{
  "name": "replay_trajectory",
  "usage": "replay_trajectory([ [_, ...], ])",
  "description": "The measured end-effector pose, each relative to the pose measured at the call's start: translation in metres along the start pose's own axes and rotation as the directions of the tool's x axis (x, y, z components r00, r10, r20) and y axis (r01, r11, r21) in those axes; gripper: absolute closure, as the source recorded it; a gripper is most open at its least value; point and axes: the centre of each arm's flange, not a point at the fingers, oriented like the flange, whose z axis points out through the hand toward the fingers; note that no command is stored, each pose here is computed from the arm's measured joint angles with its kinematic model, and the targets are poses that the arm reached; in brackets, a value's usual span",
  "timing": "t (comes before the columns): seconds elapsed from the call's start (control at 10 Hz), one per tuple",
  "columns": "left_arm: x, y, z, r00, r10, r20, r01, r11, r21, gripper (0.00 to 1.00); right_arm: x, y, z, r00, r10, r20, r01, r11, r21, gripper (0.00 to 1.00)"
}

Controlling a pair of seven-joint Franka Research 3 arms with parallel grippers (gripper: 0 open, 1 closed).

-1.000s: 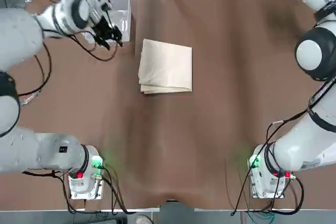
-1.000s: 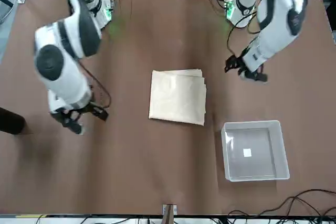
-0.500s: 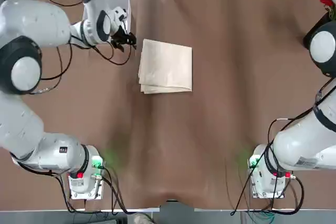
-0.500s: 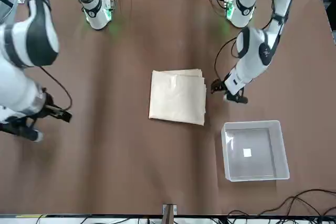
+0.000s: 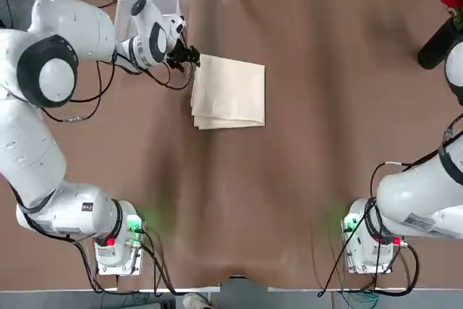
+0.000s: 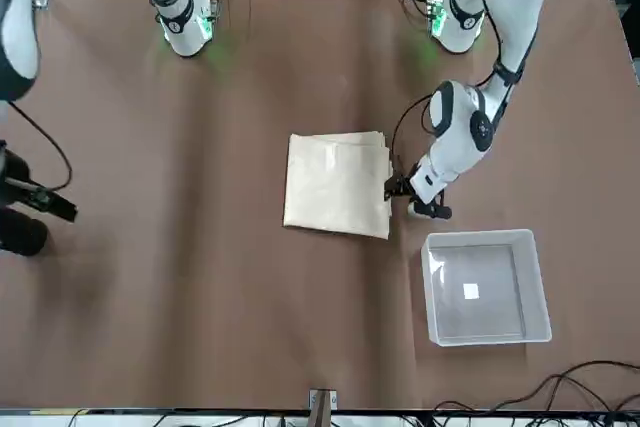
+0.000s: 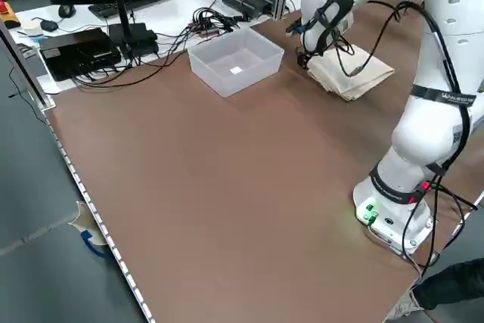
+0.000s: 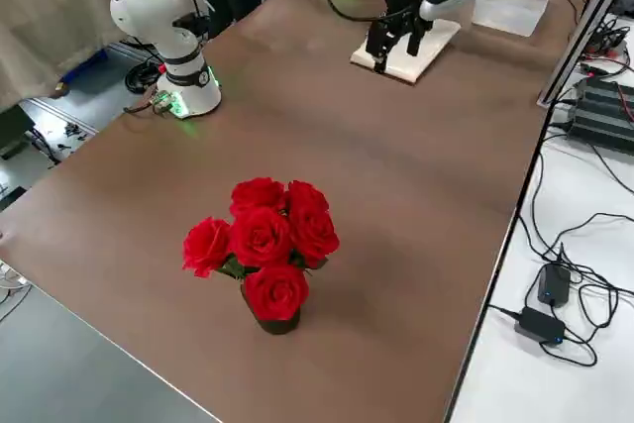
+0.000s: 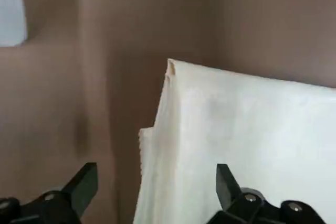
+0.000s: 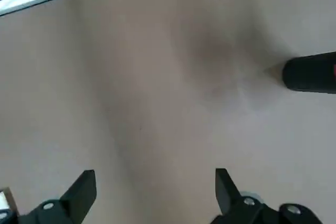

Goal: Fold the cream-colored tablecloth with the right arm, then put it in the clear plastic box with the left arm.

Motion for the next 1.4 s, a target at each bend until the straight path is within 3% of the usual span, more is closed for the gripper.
replay_trajectory([
  [0.3,-0.018,0.0,0.043,0.998,-0.025,0.059,0.026,1.0,-0.007,0.0,-0.001,0.04,-0.02,0.997,-0.075,-0.026,0.075,0.997,0.004,0.0],
  [0.6,-0.018,-0.007,0.051,0.997,-0.037,0.067,0.037,0.999,-0.006,0.0,-0.023,0.072,-0.055,0.988,-0.147,-0.04,0.148,0.989,0.027,0.0],
  [1.0,-0.019,-0.007,0.062,0.996,-0.041,0.081,0.042,0.999,-0.011,0.0,-0.066,0.059,-0.077,0.981,-0.192,0.008,0.192,0.981,0.039,0.0],
  [1.2,-0.019,-0.001,0.072,0.996,-0.039,0.079,0.041,0.999,-0.026,0.03,-0.073,0.052,-0.075,0.978,-0.206,0.017,0.205,0.978,0.046,0.0],
  [1.4,-0.018,0.008,0.075,0.997,-0.033,0.071,0.036,0.999,-0.04,0.15,-0.074,0.049,-0.071,0.977,-0.212,0.027,0.211,0.976,0.047,0.0],
])
